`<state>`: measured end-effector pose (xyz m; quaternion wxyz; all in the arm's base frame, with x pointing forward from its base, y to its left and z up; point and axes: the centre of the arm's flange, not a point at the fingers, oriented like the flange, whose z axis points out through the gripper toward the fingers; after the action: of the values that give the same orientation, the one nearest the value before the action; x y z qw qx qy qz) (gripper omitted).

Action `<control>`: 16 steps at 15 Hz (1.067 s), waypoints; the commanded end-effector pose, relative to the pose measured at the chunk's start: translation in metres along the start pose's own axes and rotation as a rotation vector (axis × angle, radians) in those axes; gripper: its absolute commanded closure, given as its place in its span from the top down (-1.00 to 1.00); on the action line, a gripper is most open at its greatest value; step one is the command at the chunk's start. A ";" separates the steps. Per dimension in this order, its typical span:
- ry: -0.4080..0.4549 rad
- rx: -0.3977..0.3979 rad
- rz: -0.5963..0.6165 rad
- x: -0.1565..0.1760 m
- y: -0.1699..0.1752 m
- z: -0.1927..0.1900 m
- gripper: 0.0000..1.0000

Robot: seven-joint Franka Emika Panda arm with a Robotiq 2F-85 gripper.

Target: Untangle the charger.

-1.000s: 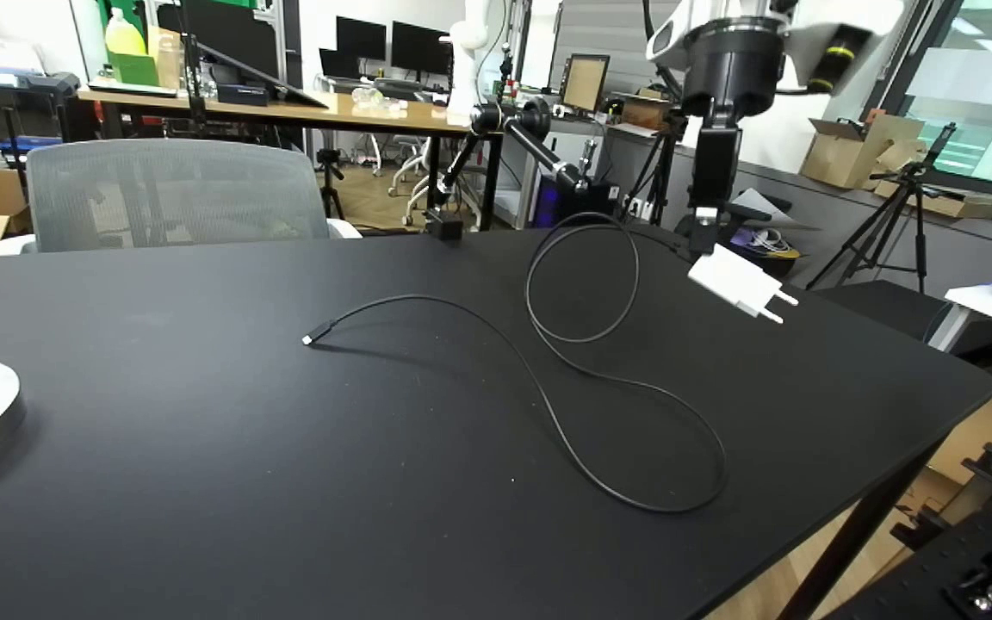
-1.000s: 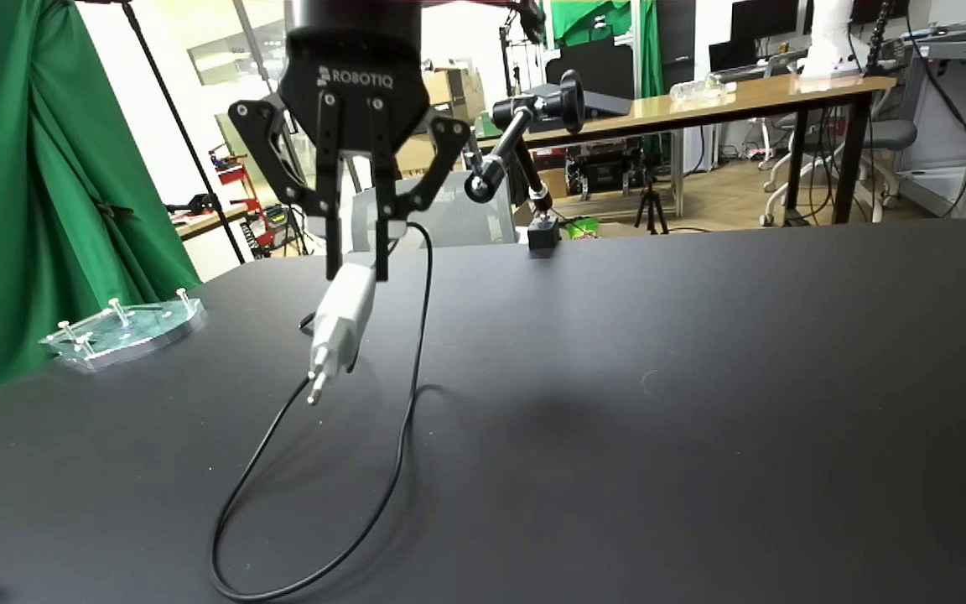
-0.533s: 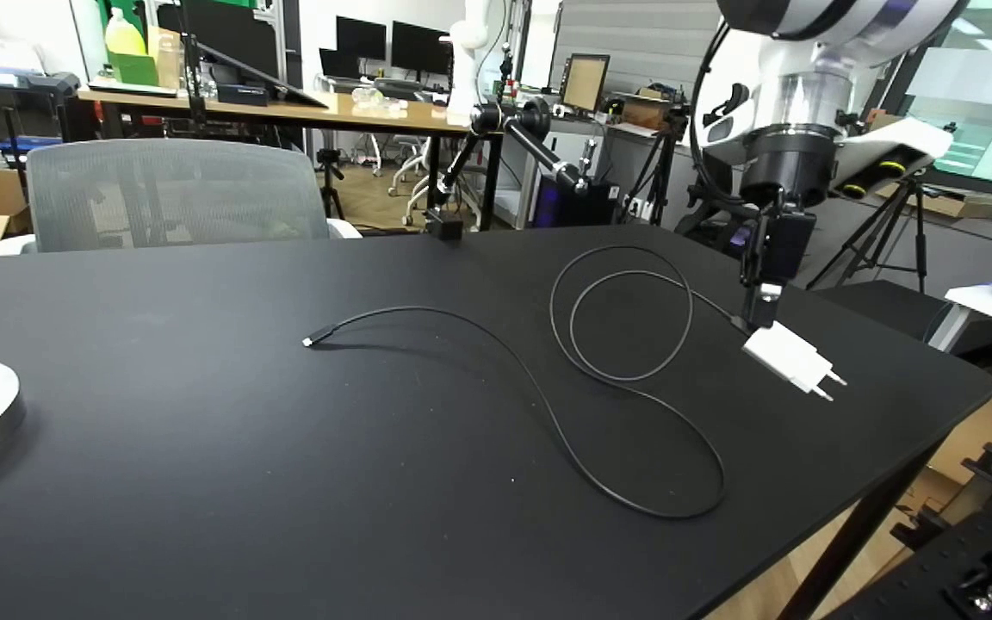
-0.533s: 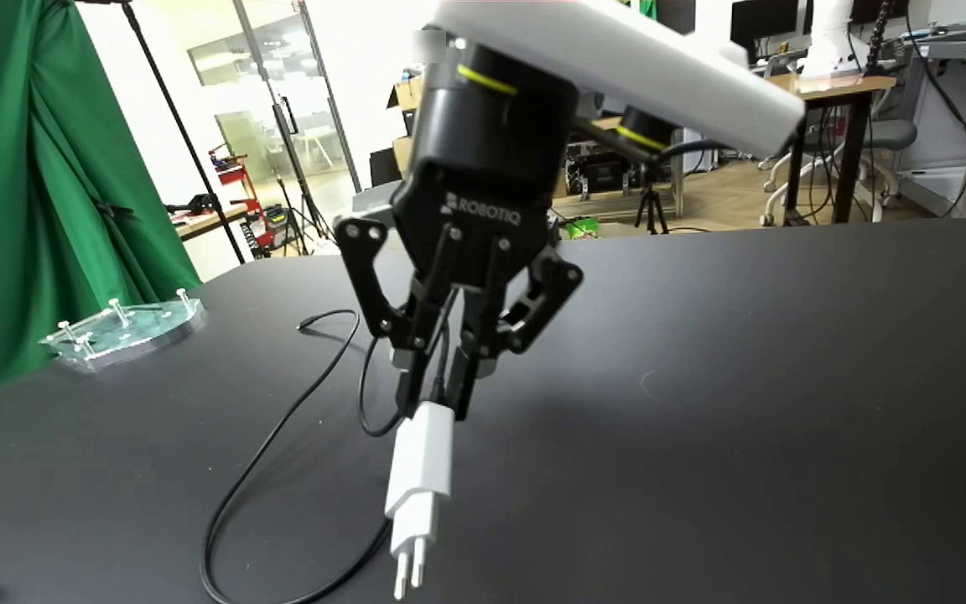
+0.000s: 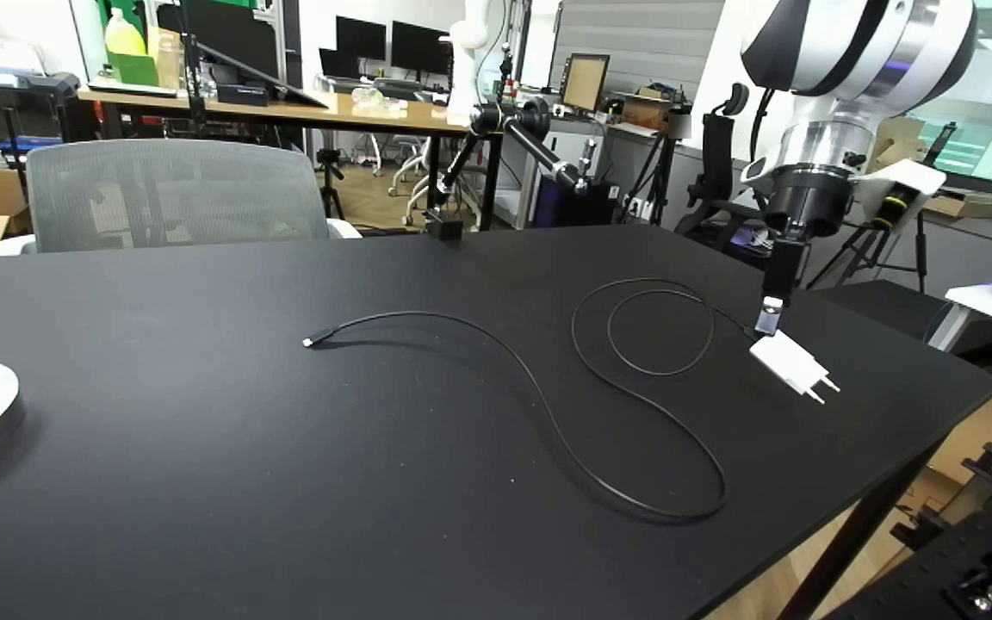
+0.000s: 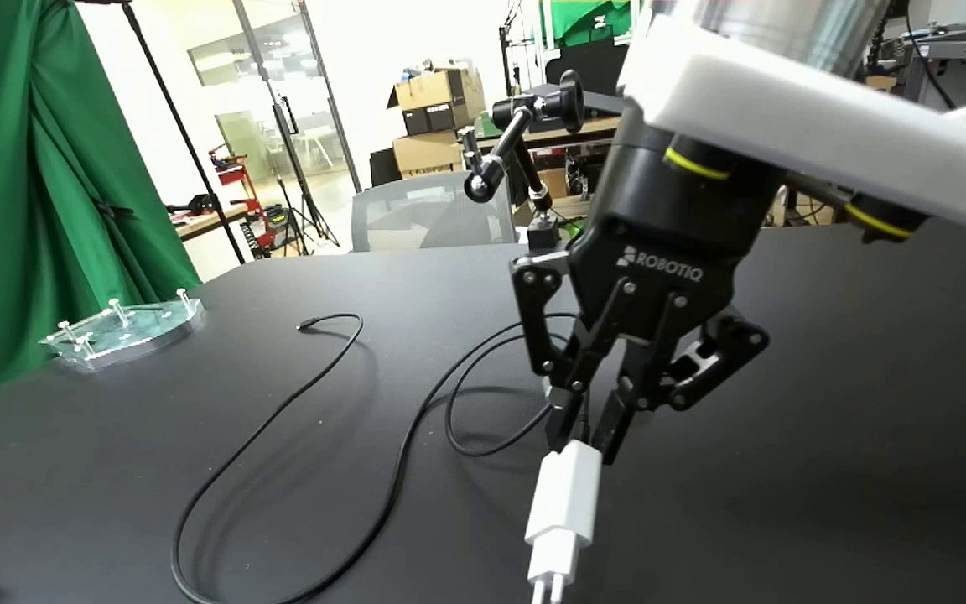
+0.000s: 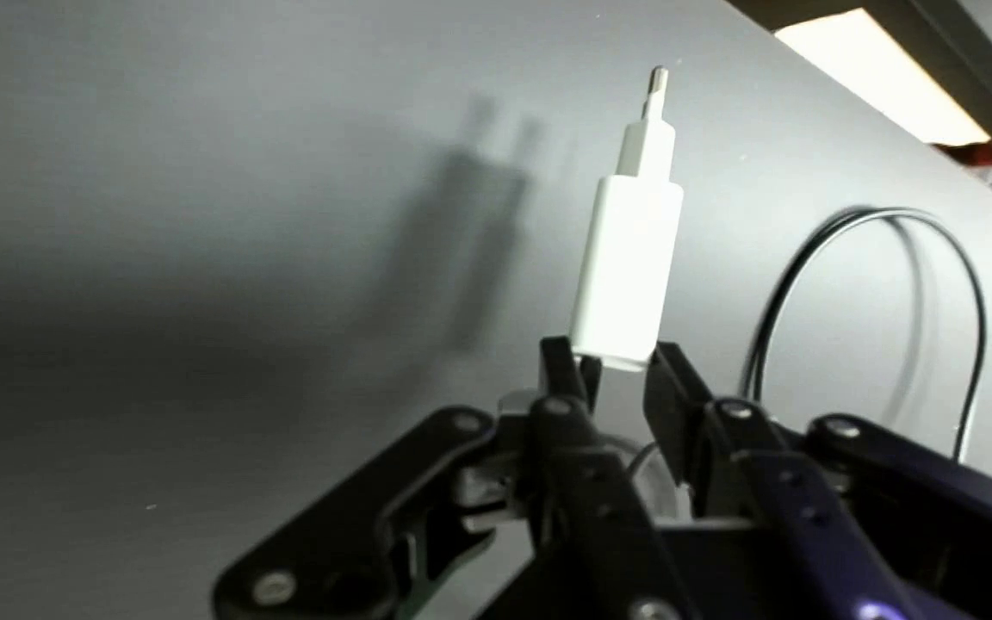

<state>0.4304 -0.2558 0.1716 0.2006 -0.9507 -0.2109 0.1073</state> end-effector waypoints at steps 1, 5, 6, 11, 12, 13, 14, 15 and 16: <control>0.046 -0.085 0.171 0.028 0.029 -0.016 -0.27; 0.099 -0.187 0.333 0.048 0.038 -0.032 0.41; 0.111 -0.212 0.374 0.051 0.037 -0.037 0.52; 0.174 -0.351 0.569 0.061 0.001 -0.060 1.00; 0.190 -0.388 0.601 0.066 -0.012 -0.064 1.00; 0.198 -0.421 0.635 0.072 -0.023 -0.068 1.00; 0.199 -0.454 0.669 0.077 -0.035 -0.070 1.00; 0.206 -0.479 0.705 0.082 -0.047 -0.072 1.00; 0.204 -0.510 0.738 0.085 -0.058 -0.073 1.00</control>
<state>0.5167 -0.2350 0.2245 -0.0205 -0.9955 0.0900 0.0209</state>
